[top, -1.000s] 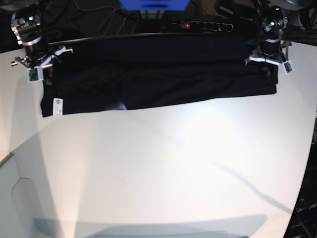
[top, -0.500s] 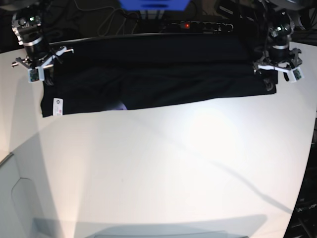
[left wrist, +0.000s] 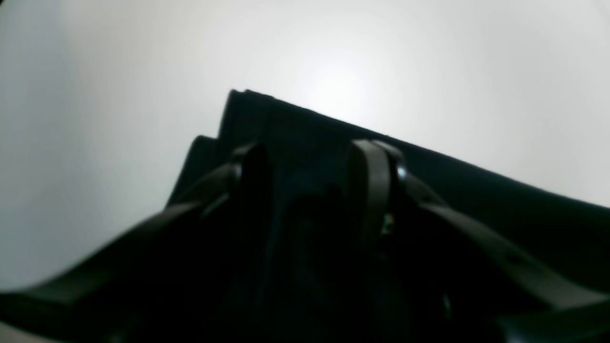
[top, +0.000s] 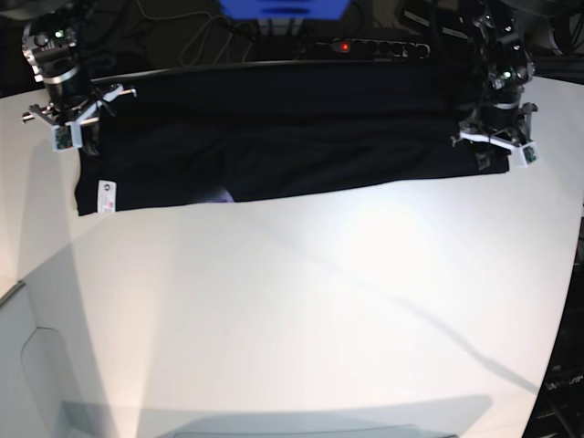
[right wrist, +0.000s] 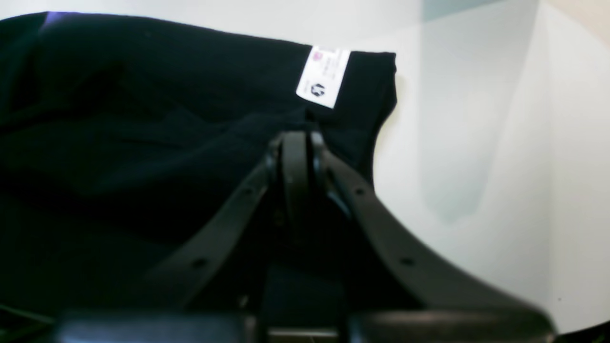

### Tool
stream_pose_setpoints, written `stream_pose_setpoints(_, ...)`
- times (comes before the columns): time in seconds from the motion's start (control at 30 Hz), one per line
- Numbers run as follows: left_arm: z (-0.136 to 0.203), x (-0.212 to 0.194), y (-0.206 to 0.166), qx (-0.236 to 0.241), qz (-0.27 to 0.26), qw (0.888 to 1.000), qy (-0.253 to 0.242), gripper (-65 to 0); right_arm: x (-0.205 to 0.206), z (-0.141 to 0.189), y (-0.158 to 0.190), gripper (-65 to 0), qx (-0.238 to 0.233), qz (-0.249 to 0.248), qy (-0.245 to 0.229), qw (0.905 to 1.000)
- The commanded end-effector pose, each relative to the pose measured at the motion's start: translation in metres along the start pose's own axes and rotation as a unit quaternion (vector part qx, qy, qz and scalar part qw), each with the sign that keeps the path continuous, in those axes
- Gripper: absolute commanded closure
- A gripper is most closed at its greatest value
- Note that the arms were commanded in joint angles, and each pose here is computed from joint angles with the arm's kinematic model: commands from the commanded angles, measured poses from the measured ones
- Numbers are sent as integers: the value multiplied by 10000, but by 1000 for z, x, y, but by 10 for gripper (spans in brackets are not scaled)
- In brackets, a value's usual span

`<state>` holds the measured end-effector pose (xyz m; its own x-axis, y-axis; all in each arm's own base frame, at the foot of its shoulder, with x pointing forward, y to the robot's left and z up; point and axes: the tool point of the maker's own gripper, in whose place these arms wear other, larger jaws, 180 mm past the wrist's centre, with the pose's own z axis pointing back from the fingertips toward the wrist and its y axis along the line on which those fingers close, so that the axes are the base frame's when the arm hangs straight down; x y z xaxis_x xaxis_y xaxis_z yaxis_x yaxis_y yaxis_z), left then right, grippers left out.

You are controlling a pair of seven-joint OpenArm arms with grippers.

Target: Fold the T-shirt properly

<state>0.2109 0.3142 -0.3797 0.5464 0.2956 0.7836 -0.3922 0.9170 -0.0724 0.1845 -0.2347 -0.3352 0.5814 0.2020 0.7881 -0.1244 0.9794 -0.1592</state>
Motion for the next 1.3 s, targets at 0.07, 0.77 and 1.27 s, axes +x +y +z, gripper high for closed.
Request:
stream_pose_setpoints(0.07, 2, 13, 1, 4, -42, 9997, -227, -262, 9, 3, 0, 0, 60, 70, -193, 9998)
stream_pose_setpoints(0.77, -1, -7, 11, 113, 0, 9999, 33, -65, 10, 2, 0, 0, 49, 65, -208, 9997)
stream_pose_setpoints(1.27, 27, 97, -25, -224, -183, 9895, -1414, 0, 18, 0, -6, 0, -17, 92, -307, 9995)
